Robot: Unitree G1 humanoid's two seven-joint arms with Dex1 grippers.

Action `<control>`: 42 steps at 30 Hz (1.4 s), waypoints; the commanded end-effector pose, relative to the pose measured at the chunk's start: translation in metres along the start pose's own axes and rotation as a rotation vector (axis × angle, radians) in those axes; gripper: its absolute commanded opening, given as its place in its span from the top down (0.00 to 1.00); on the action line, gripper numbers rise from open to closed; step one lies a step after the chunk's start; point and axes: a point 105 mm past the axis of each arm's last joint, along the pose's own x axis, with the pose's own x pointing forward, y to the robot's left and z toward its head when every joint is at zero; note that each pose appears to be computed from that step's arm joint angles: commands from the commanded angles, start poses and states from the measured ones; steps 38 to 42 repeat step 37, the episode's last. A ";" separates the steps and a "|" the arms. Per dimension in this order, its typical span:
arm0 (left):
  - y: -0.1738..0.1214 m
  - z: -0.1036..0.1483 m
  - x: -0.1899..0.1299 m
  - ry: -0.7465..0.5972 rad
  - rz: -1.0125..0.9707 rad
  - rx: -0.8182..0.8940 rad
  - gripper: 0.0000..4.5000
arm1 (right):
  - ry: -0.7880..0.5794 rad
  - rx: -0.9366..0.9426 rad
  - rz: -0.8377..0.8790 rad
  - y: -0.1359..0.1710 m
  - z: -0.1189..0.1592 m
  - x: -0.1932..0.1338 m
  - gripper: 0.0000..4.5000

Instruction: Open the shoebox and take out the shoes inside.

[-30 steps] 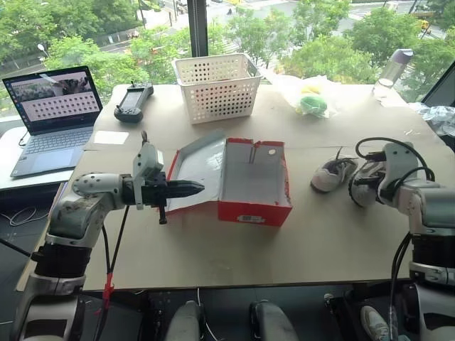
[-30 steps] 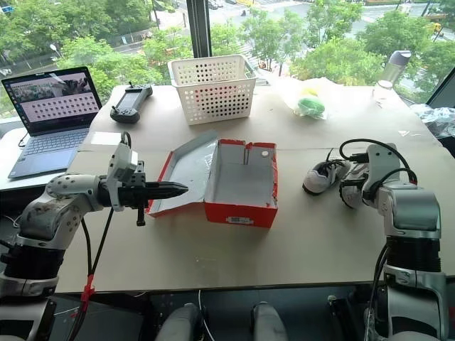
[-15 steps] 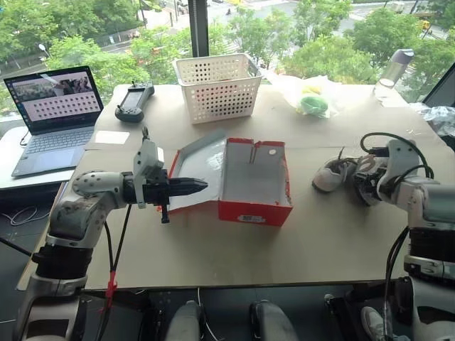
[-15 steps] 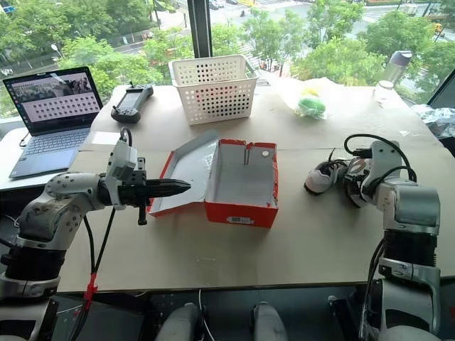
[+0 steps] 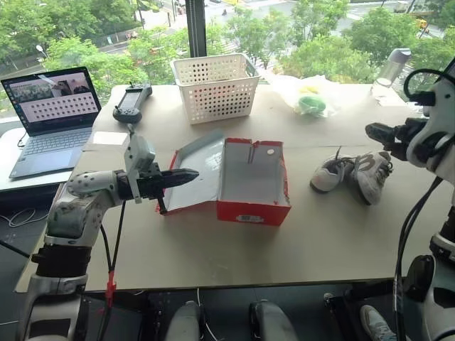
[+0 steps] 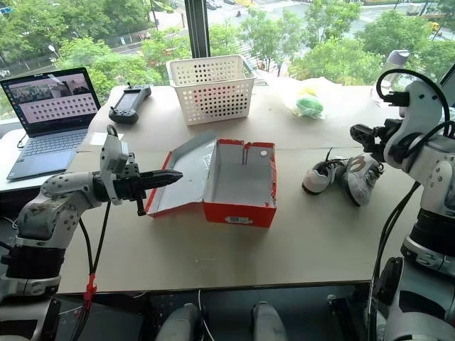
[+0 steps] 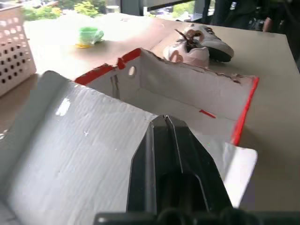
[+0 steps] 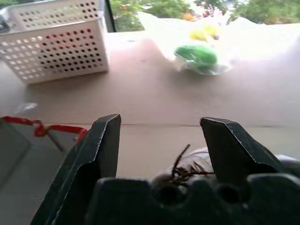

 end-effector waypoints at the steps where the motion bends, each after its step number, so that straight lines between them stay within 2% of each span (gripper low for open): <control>1: 0.036 0.016 -0.023 -0.111 0.295 0.011 1.00 | -0.117 -0.156 0.273 0.055 0.004 -0.037 0.27; 4: 0.053 0.008 -0.044 -0.124 0.471 -0.019 1.00 | -0.073 -0.184 0.282 0.060 -0.022 -0.052 0.27; 8: 0.066 -0.004 -0.065 -0.135 0.656 -0.061 1.00 | 0.123 -0.267 0.114 0.039 -0.072 -0.043 0.27; 10: 0.069 -0.008 -0.073 -0.143 0.723 -0.078 1.00 | 0.175 -0.332 0.054 0.031 -0.091 -0.038 0.27; 15: 0.073 -0.033 -0.090 -0.103 0.861 -0.108 1.00 | 0.103 -0.428 -0.070 0.018 -0.115 -0.027 0.27; 21: 0.067 -0.069 -0.104 -0.049 0.996 -0.126 1.00 | 0.102 -0.483 -0.174 0.002 -0.162 -0.022 0.27; 28: 0.054 -0.099 -0.112 -0.045 1.135 -0.189 1.00 | 0.096 -0.423 -0.235 -0.010 -0.186 -0.024 0.27; 32: 0.043 -0.103 -0.106 -0.054 1.112 -0.206 1.00 | 0.064 -0.409 -0.265 -0.014 -0.182 -0.024 0.27; 42: 0.042 -0.106 -0.110 -0.068 1.128 -0.232 1.00 | 0.068 -0.410 -0.292 -0.017 -0.186 -0.023 0.27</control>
